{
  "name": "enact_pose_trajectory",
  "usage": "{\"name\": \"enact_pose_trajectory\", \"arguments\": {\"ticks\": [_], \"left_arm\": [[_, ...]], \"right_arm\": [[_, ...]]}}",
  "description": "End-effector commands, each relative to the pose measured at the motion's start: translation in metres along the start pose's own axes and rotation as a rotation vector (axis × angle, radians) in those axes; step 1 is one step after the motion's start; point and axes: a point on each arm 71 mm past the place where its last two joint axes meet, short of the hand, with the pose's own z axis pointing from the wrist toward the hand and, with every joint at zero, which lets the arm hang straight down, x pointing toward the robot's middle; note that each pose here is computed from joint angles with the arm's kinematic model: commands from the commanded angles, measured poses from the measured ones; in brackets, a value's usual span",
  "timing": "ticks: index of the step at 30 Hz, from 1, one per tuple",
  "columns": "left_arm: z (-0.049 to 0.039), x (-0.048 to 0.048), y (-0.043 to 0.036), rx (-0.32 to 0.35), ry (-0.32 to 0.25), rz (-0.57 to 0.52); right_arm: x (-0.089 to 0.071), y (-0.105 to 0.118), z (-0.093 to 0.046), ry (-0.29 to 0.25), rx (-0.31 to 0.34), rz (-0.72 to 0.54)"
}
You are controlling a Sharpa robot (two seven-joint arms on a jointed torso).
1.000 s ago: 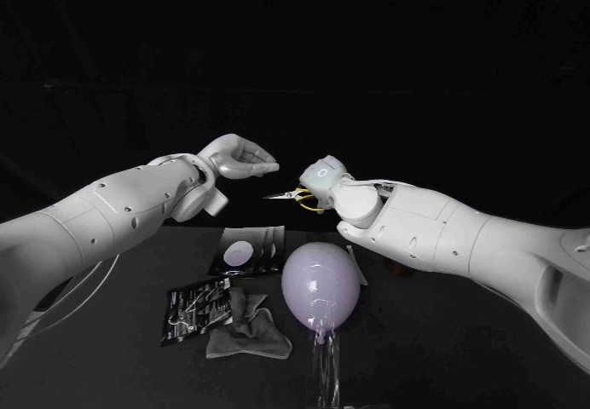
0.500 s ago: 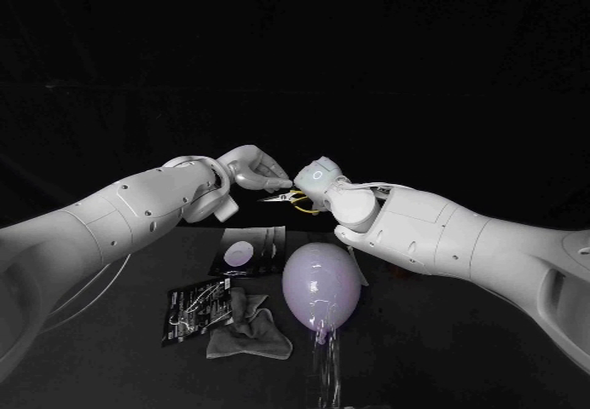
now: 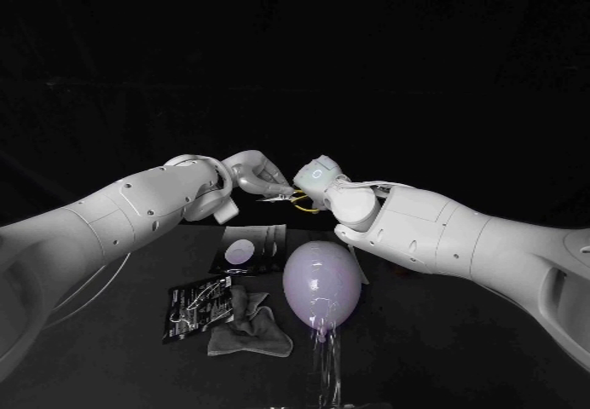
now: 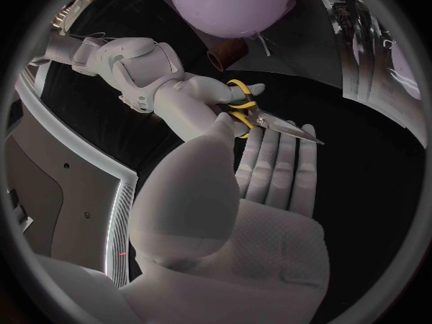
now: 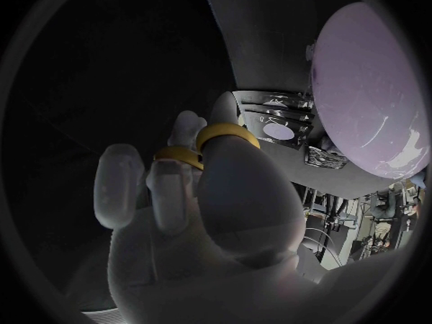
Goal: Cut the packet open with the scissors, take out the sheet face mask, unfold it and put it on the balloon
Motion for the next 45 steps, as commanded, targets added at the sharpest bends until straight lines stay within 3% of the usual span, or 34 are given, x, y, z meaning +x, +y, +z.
{"name": "enact_pose_trajectory", "arguments": {"ticks": [1, 19, 45], "left_arm": [[0.0011, 0.0058, -0.0016, -0.012, 0.061, -0.002], [0.0028, 0.0107, -0.0016, -0.022, 0.086, -0.008], [0.0034, 0.0163, -0.0029, -0.033, 0.125, -0.017]], "right_arm": [[-0.002, -0.001, 0.0, -0.01, 0.003, -0.019], [-0.008, 0.006, -0.004, -0.048, -0.025, 0.002], [-0.009, 0.01, -0.006, -0.047, -0.033, 0.001]]}}
